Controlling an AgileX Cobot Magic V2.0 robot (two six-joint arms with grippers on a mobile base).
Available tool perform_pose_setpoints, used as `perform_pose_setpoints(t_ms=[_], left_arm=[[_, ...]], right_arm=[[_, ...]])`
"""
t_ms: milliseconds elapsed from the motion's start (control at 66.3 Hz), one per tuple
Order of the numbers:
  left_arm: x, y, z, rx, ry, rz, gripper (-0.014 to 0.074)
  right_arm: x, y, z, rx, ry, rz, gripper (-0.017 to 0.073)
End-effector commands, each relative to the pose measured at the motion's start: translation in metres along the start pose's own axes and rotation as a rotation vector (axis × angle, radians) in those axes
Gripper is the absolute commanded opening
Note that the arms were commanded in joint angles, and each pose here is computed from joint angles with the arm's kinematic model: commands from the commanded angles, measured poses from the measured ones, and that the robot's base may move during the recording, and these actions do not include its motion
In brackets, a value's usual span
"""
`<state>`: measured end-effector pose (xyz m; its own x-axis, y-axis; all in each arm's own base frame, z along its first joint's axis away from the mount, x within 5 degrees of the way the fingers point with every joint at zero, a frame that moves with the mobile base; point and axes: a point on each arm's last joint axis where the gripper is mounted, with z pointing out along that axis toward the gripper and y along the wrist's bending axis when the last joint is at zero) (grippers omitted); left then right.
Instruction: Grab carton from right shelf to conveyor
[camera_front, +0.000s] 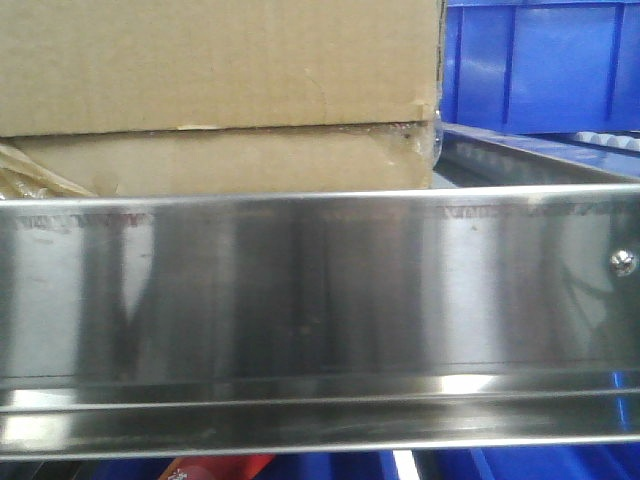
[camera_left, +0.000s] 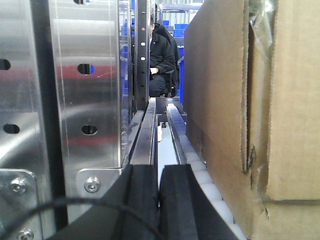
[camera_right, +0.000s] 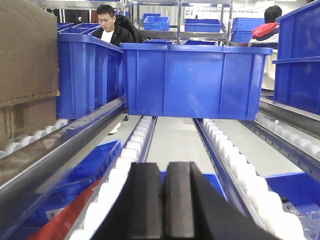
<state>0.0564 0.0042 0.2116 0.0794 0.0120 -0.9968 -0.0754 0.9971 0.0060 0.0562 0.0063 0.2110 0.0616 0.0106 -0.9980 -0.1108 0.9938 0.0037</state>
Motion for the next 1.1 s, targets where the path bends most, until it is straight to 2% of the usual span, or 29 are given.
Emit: perform_pose_setpoints(t_ms=[0, 422, 814, 859, 950, 1086], left_arm=[[-0.003, 0.0, 0.0, -0.001, -0.025, -0.006, 0.0011], [-0.004, 0.0, 0.0, -0.001, -0.029, -0.006, 0.0011], [-0.007, 0.0, -0.001, -0.001, -0.071, -0.006, 0.0011], [-0.011, 0.0, -0.001, -0.001, -0.11, -0.006, 0.0011], [-0.017, 0.001, -0.002, -0.006, -0.173, -0.073, 0.0011], [-0.057, 0.0, -0.009, 0.002, -0.191, -0.056, 0.0015]], right_arm=[[-0.002, 0.0, 0.0, -0.002, -0.018, -0.005, -0.0067], [-0.002, 0.0, 0.0, -0.002, -0.018, -0.005, -0.0067], [-0.012, -0.001, -0.001, 0.006, -0.134, -0.003, -0.0067], [-0.014, -0.001, -0.001, 0.008, -0.154, 0.008, -0.0067], [-0.023, -0.001, -0.003, 0.007, -0.18, 0.011, -0.0067], [-0.062, 0.0, -0.011, -0.004, -0.195, 0.011, -0.0067]])
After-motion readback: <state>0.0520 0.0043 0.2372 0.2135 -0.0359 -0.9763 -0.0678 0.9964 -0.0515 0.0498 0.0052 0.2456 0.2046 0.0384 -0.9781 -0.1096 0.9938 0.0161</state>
